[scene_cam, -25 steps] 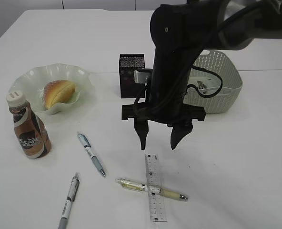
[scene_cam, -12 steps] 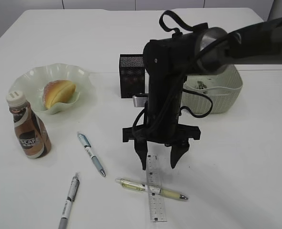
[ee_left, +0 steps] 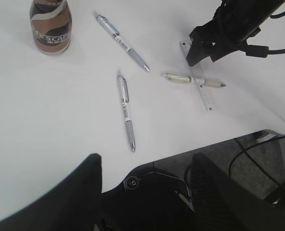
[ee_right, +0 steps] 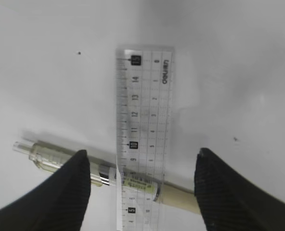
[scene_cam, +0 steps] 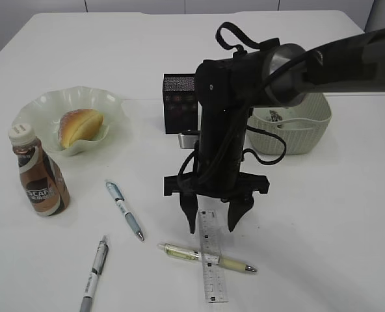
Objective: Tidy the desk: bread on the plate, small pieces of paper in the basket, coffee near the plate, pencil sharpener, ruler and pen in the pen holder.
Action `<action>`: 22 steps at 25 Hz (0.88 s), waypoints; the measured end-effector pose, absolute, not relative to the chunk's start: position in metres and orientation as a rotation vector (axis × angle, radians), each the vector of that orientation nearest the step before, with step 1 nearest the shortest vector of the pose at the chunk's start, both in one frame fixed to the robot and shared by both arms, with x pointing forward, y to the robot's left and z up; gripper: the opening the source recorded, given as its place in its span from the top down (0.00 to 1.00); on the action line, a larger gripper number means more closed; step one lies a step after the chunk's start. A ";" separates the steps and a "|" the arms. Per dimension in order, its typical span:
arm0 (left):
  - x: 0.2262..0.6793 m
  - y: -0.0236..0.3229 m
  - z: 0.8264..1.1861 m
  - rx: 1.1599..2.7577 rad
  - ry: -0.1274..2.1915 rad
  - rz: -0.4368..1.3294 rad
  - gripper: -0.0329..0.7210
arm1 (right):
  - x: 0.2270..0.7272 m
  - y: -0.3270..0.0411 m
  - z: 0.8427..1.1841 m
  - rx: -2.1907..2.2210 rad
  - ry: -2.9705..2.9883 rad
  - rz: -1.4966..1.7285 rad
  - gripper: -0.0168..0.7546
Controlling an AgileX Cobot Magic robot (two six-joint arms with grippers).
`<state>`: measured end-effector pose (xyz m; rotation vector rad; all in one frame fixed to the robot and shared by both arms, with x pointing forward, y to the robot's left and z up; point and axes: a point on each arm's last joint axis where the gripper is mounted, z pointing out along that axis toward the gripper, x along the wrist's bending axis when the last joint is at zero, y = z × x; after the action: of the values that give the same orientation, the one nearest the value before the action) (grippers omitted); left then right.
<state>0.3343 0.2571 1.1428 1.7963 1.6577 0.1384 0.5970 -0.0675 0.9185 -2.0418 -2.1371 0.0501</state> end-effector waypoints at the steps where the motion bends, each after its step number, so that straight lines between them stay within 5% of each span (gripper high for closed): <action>1: 0.334 0.257 1.143 1.796 1.658 0.138 0.38 | 0.597 -0.067 0.918 -2.043 -2.138 0.045 0.33; 22: 0.334 0.257 1.143 1.795 1.657 0.136 0.38 | 0.597 -0.066 0.896 -2.019 -2.118 0.109 0.34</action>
<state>0.3342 0.2569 1.1428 1.7955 1.6569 0.1361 0.5971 -0.0658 0.8962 -2.0187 -2.1180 0.1093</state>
